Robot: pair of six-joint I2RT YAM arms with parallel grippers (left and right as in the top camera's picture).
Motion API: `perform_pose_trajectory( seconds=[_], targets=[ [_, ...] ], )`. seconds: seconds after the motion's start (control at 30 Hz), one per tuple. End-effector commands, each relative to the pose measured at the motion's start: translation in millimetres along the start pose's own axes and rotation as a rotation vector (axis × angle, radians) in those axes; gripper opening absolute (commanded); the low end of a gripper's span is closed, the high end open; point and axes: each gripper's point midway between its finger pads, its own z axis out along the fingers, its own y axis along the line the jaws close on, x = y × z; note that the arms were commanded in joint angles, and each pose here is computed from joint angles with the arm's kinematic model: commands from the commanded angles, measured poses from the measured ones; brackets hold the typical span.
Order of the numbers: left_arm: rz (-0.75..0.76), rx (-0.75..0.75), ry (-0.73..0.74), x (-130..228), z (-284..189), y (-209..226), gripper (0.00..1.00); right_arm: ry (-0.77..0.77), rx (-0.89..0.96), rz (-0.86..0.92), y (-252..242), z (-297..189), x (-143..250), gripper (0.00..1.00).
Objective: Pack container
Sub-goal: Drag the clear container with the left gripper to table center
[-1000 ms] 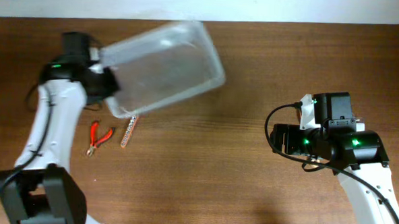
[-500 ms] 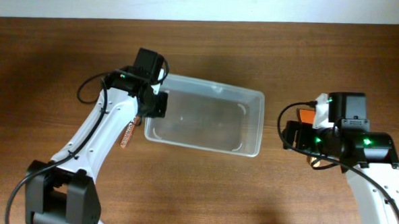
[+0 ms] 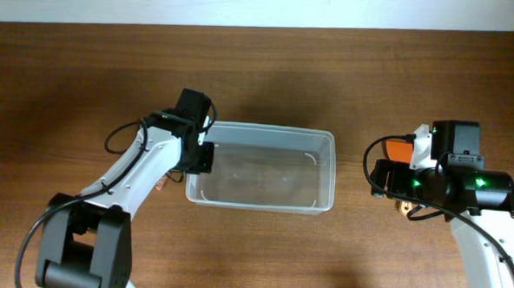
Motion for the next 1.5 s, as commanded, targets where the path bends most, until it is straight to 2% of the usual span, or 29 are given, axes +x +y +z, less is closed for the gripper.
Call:
perform_pose_trajectory(
  seconds=[0.0, 0.23, 0.33, 0.37, 0.47, 0.57, 0.83, 0.93, 1.3, 1.47],
  targets=[
    [-0.008, -0.049, 0.038, 17, 17, 10, 0.02, -0.024, 0.012, -0.011, -2, -6, -7, 0.99],
    [-0.048, -0.061, 0.094, 41, 30, 14, 0.02, -0.023, 0.012, -0.011, -2, -6, -7, 0.99],
    [-0.048, -0.060, 0.089, 40, 30, 14, 0.09, -0.023, 0.012, -0.011, -2, -6, -7, 0.99],
    [-0.048, -0.060, 0.085, 39, 30, 14, 0.12, -0.024, 0.012, -0.011, -2, -6, -7, 0.99],
    [-0.048, -0.057, 0.073, 36, 30, 13, 0.40, -0.023, 0.012, -0.011, -2, -6, -7, 0.99],
    [-0.049, -0.054, 0.058, 32, 30, 12, 0.49, -0.023, 0.012, -0.011, -2, -6, -7, 0.99],
    [-0.051, -0.047, 0.025, 19, 24, 10, 0.52, -0.022, 0.012, -0.011, -2, -6, -7, 0.99],
    [-0.051, -0.043, 0.007, 12, 20, 9, 0.59, -0.022, 0.012, -0.011, -2, -6, -7, 0.99],
    [-0.041, -0.033, -0.062, -21, -7, 4, 0.59, -0.023, 0.012, -0.011, -2, -6, -7, 0.99],
    [-0.047, -0.120, -0.105, -37, -37, 19, 0.60, -0.023, 0.012, -0.011, -2, -6, -7, 0.99]
  ],
)
